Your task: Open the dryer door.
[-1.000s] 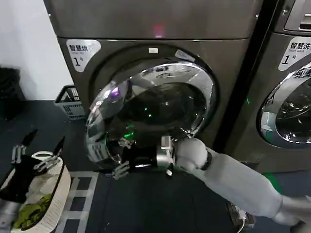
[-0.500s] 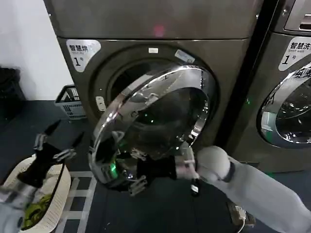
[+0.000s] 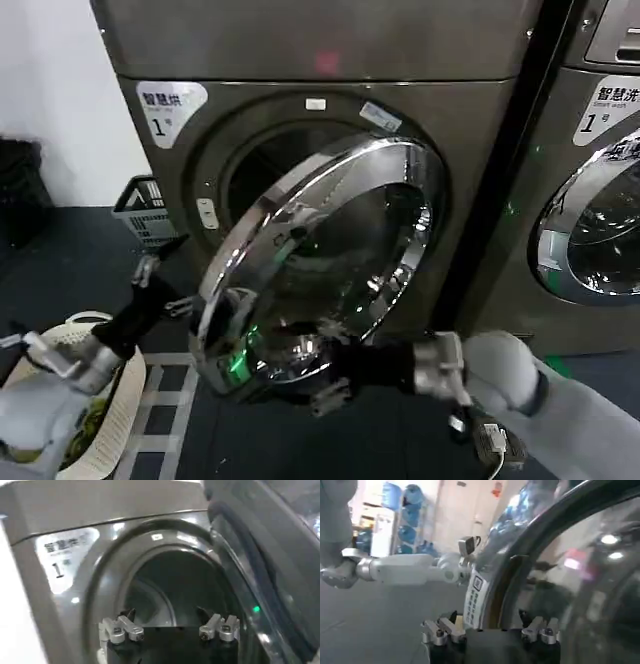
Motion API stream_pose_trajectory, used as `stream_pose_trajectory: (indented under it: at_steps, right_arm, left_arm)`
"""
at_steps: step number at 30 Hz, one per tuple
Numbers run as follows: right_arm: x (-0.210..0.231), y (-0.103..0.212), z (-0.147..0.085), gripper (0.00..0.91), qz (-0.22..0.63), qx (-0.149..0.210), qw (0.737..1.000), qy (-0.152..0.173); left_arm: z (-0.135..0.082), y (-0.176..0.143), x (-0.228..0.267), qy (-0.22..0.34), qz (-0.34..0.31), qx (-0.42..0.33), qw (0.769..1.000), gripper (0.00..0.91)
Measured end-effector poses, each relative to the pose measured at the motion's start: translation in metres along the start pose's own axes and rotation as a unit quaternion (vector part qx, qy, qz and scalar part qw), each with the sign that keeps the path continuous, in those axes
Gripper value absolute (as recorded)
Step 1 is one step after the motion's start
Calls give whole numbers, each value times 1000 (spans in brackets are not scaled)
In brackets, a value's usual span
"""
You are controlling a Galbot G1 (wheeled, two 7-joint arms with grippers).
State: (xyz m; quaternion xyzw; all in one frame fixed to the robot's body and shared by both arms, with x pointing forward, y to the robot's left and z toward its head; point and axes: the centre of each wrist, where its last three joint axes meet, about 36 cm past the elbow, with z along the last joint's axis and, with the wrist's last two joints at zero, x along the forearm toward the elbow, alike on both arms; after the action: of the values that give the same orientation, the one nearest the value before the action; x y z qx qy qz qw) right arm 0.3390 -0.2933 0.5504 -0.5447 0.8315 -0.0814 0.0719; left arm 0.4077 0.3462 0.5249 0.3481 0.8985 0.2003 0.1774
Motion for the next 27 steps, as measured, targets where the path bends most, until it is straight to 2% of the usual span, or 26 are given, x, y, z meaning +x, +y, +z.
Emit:
stream_pose_trajectory:
  at_steps: [4, 8, 11, 15, 17, 22, 24, 27]
  right_arm:
    - [35, 17, -5, 907, 90, 7, 996, 1]
    - [69, 38, -4, 907, 195, 35, 980, 17]
    - [94, 55, 0, 907, 283, 54, 957, 28]
    - [125, 82, 1, 907, 404, 76, 911, 41]
    - [140, 95, 4, 907, 464, 85, 880, 50]
    - [183, 124, 11, 907, 627, 107, 766, 92]
    - [203, 136, 16, 907, 685, 117, 710, 115]
    - [234, 154, 23, 907, 768, 108, 612, 157]
  left_arm:
    - [0, -5, -9, -9, 22, -4, 1000, 907]
    - [2, -14, -22, -18, 48, -1, 999, 907]
    - [6, -24, -35, -27, 63, 11, 998, 907]
    - [11, -32, -53, -40, 81, 20, 996, 907]
    - [12, -35, -62, -48, 89, 23, 995, 907]
    - [16, -44, -85, -66, 109, 28, 992, 907]
    - [18, -49, -95, -74, 117, 26, 990, 907]
    - [22, -57, -110, -85, 128, 26, 988, 907]
